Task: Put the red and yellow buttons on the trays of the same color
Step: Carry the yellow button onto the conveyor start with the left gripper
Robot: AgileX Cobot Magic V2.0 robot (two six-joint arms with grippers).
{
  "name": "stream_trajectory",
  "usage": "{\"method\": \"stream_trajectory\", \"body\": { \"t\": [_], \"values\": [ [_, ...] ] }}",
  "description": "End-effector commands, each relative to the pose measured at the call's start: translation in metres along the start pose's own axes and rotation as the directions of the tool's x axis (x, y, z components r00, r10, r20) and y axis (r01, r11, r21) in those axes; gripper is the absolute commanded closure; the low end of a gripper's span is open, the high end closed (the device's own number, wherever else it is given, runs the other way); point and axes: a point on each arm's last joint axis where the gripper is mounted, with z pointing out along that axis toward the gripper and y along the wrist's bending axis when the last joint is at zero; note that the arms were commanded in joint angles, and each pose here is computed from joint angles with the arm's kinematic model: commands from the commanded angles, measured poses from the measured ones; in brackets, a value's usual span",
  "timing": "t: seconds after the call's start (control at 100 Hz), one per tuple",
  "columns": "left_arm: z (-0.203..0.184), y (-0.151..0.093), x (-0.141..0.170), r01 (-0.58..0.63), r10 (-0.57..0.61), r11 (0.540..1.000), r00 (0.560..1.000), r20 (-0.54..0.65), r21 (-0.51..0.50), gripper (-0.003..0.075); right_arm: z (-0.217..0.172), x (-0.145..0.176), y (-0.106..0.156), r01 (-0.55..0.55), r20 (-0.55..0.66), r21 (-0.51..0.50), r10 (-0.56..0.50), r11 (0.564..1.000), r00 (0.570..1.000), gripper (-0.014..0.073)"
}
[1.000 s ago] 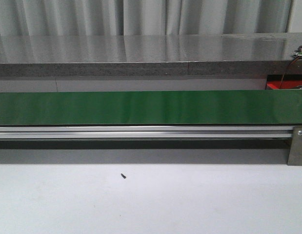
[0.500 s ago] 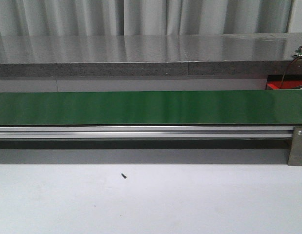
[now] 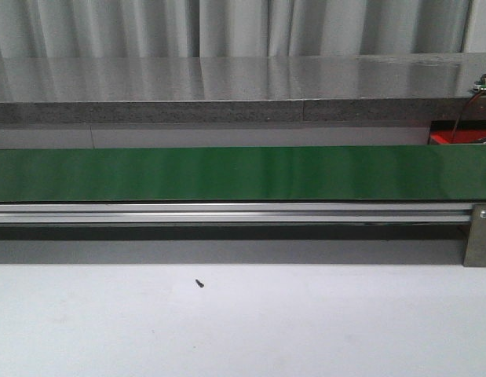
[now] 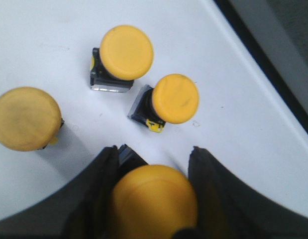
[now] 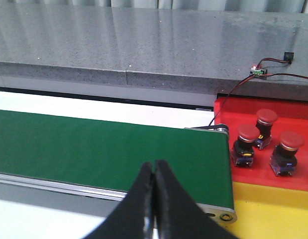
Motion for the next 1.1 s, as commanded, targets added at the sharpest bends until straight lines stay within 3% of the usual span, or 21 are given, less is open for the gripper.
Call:
{"method": "stream_trajectory", "body": {
  "t": [0.0, 0.17, 0.35, 0.61, 0.85, 0.95, 1.09],
  "values": [
    [-0.052, -0.021, -0.014, -0.074, 0.066, 0.995, 0.991, 0.120, 0.062, 0.0564, -0.002, -0.014, -0.001, 0.003, 0.090, 0.016, -0.004, 1.000, 0.996, 0.0663],
    [-0.086, -0.031, -0.006, -0.175, 0.165, 0.982, 0.979, 0.116, 0.075, 0.0564, -0.002, -0.014, -0.001, 0.003, 0.090, 0.016, -0.004, 1.000, 0.996, 0.0663],
    [-0.093, -0.045, 0.016, -0.256, 0.248, 0.962, 0.965, 0.089, 0.097, 0.0564, -0.002, -0.014, -0.001, 0.003, 0.090, 0.016, -0.004, 1.000, 0.996, 0.0663],
    [-0.065, -0.050, 0.050, -0.289, 0.288, 0.952, 0.957, 0.030, 0.105, 0.0564, -0.002, -0.014, -0.001, 0.003, 0.090, 0.016, -0.004, 1.000, 0.996, 0.0663],
    [-0.060, -0.047, 0.054, -0.284, 0.284, 0.954, 0.959, 0.017, 0.099, 0.0554, -0.002, -0.014, -0.001, 0.003, 0.090, 0.016, -0.004, 1.000, 0.996, 0.0663],
    [-0.059, -0.047, 0.053, -0.284, 0.283, 0.954, 0.959, 0.025, 0.099, 0.0482, -0.002, -0.014, -0.001, 0.003, 0.090, 0.016, -0.004, 1.000, 0.996, 0.0663],
    [-0.055, -0.046, 0.053, -0.283, 0.283, 0.954, 0.959, 0.019, 0.096, 0.0273, -0.002, -0.014, -0.001, 0.003, 0.090, 0.016, -0.004, 1.000, 0.996, 0.0663]
  ]
}}
